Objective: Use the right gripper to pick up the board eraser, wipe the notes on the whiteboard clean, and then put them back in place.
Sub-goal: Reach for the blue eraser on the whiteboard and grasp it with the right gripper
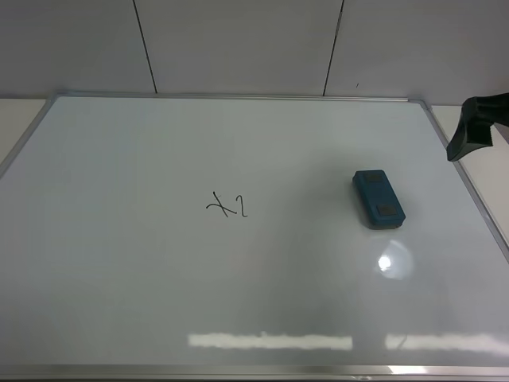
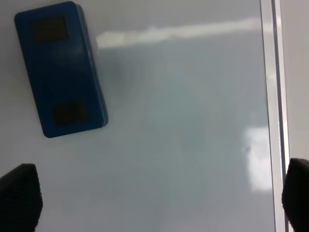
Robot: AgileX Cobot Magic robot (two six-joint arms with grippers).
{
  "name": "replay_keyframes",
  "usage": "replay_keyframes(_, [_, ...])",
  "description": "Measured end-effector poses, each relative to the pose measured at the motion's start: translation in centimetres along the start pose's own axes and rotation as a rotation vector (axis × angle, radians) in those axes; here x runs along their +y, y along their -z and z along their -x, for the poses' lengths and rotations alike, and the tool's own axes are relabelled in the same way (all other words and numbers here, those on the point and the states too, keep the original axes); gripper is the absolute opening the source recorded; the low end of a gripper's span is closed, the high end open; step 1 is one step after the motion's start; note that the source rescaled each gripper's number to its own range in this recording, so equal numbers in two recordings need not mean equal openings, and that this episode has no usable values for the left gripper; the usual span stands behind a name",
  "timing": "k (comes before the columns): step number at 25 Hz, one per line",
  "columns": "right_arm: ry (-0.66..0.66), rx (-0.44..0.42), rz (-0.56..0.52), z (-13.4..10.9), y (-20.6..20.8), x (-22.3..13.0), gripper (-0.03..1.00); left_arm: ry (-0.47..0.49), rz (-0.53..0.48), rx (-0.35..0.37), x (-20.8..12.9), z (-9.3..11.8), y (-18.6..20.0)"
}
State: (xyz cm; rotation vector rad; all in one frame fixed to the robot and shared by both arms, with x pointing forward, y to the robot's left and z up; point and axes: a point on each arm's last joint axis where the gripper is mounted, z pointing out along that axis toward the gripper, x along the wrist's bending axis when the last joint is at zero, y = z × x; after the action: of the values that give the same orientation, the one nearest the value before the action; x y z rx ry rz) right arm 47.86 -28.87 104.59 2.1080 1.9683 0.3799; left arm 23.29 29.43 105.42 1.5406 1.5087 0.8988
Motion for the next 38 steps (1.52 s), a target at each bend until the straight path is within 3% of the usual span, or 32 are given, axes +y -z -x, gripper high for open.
replay_keyframes(12, [0.135, 0.024, -0.089, -3.5, -5.4, 3.6, 1.0, 0.0, 0.0, 0.0, 0.0, 0.0, 0.0])
replay_keyframes(20, [0.144, 0.078, -0.123, -5.9, -9.4, 4.3, 1.0, 0.0, 0.0, 0.0, 0.0, 0.0, 0.0])
replay_keyframes(38, [0.16, 0.065, -0.224, -6.9, -15.6, 3.5, 1.0, 0.0, 0.0, 0.0, 0.0, 0.0, 0.0])
